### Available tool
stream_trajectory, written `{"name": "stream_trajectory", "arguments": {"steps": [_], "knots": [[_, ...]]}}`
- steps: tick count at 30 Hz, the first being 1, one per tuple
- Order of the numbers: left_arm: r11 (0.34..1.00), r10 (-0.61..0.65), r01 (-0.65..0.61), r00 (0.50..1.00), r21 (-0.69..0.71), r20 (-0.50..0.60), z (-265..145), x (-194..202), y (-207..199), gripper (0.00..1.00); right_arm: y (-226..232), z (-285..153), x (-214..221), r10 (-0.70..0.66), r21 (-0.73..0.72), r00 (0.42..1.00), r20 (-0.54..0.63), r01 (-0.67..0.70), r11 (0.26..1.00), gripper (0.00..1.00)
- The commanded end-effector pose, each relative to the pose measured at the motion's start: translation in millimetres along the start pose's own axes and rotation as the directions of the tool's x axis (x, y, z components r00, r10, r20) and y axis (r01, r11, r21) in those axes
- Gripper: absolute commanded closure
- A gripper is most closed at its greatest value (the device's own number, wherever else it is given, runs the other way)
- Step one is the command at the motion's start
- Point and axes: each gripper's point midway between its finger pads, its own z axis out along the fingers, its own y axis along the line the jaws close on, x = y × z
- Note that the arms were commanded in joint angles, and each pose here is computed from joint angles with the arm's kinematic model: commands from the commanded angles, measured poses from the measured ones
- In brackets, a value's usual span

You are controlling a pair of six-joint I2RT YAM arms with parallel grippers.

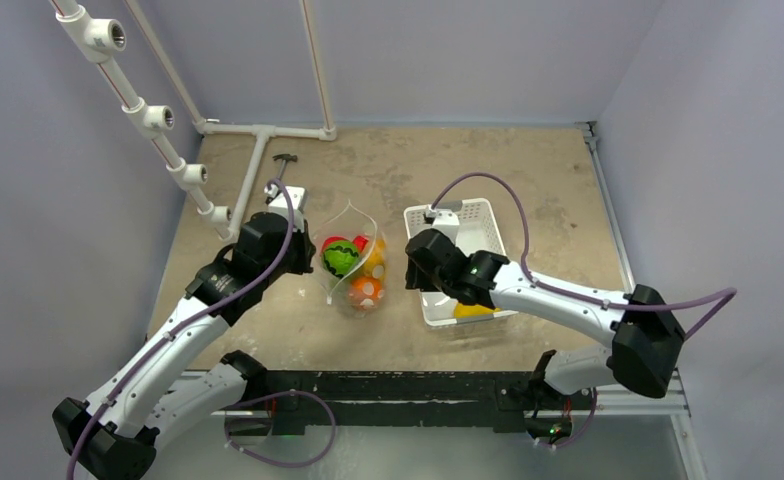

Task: Place the food in the zip-top bag and seal the zipper
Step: Move the bin to the center of the board.

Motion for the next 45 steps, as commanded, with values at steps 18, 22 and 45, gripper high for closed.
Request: {"name": "stream_trajectory", "arguments": {"steps": [18,22,45], "knots": [[1.0,-0.003,0.002,0.999,0.026,0.051,-2,-12,-3,1.0,-2,47,-20,-0.039,0.074,0.998,0.057,0.035,0.997,0.97],[1.0,-0.002,0.001,0.999,0.025,0.051,-2,-11,-3,1.0,-6,54,-38,-0.055,0.097,0.994,0.092,0.046,0.994,1.0],[1.0,-0.003,0.003,0.999,0.005,0.045,-1,-10,0,1.0,14,116,-126,-0.04,0.045,0.974,0.223,0.03,0.999,1.0]]}}
